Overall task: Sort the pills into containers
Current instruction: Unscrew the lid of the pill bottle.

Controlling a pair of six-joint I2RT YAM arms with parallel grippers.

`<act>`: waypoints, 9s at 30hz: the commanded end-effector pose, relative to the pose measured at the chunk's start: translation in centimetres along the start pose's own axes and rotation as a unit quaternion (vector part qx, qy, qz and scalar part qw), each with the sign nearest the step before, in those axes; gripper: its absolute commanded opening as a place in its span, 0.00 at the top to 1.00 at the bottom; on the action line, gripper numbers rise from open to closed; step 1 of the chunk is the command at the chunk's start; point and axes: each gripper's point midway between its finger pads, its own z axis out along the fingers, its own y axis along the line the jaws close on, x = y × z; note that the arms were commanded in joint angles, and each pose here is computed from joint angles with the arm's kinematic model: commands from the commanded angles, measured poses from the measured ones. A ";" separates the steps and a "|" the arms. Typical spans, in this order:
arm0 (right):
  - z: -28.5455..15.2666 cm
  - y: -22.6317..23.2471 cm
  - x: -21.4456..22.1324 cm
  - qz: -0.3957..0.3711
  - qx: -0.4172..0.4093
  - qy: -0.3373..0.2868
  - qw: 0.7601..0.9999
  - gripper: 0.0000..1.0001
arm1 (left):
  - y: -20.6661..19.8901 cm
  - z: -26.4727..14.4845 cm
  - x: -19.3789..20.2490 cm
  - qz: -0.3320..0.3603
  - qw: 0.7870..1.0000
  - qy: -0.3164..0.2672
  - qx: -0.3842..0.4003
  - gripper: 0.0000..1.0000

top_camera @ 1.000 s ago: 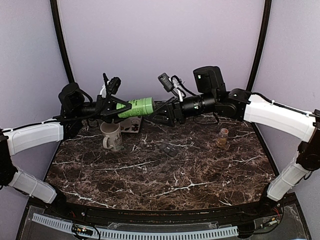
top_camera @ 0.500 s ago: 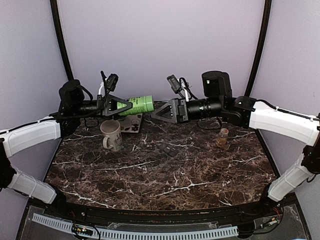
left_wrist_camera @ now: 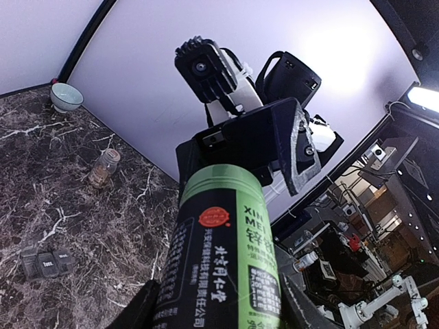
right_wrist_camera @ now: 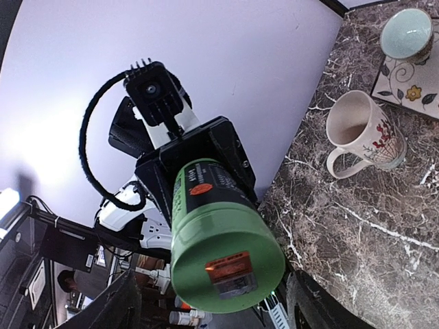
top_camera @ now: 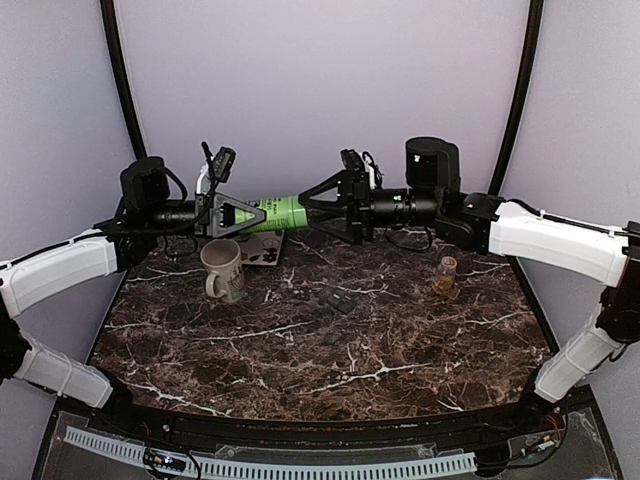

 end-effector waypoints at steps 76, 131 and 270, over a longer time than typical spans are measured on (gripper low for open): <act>-0.4 1.8 -0.4 -0.381 0.074 0.017 0.921 0.20 | -3.5 1.1 -1.8 -0.067 0.988 0.034 0.138 1.00; 0.9 0.2 -2.1 0.016 0.022 -0.003 1.000 0.69 | -1.8 0.9 -2.8 0.044 0.998 -0.012 0.031 1.00; 0.4 4.2 -1.3 0.000 -0.005 -0.010 1.000 0.69 | -4.3 0.9 -3.7 0.027 0.999 -0.009 0.034 1.00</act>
